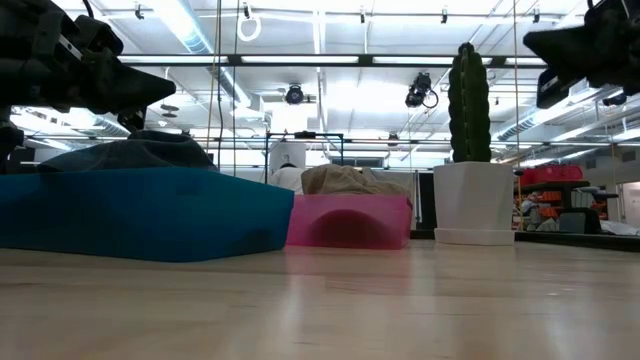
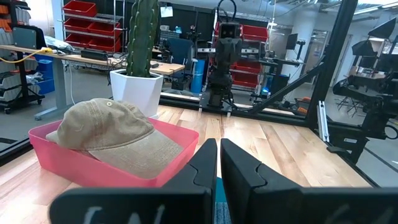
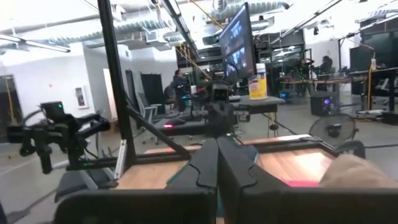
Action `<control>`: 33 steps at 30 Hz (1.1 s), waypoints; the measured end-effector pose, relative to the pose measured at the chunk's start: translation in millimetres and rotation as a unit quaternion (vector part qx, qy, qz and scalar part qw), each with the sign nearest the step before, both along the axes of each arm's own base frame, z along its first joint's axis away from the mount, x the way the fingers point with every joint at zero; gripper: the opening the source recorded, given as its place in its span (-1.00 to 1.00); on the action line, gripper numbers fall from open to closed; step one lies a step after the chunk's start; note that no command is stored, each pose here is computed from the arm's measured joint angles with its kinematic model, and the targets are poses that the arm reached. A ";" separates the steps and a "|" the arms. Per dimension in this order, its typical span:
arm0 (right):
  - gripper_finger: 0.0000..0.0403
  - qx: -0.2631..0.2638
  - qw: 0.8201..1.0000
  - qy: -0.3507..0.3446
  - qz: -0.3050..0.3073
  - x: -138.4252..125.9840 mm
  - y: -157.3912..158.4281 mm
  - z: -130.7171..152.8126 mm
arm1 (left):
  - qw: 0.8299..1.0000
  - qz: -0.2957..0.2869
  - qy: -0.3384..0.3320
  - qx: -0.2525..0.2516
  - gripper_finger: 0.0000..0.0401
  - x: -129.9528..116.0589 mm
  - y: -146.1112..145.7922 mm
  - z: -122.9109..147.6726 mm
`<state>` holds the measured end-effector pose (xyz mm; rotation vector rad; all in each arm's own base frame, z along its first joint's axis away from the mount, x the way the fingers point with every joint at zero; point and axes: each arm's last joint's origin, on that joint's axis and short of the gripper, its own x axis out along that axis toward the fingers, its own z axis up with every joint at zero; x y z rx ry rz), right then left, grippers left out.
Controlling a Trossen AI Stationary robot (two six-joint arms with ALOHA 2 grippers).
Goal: Pick & Place hat
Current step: Return to Home Position
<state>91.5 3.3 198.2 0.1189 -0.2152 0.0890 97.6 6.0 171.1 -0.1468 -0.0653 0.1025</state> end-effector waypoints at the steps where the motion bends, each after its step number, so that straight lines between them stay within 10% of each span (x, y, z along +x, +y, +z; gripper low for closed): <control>1: -0.99 0.000 1.000 -0.001 -0.001 1.3 0.0 -4.2 | 1.000 0.000 0.000 0.000 -0.87 0.0 0.0 0.0; 33: -0.98 -0.108 0.990 0.087 -0.029 5.0 -0.8 -27.3 | 1.000 0.000 0.000 0.000 -0.87 0.0 0.0 0.0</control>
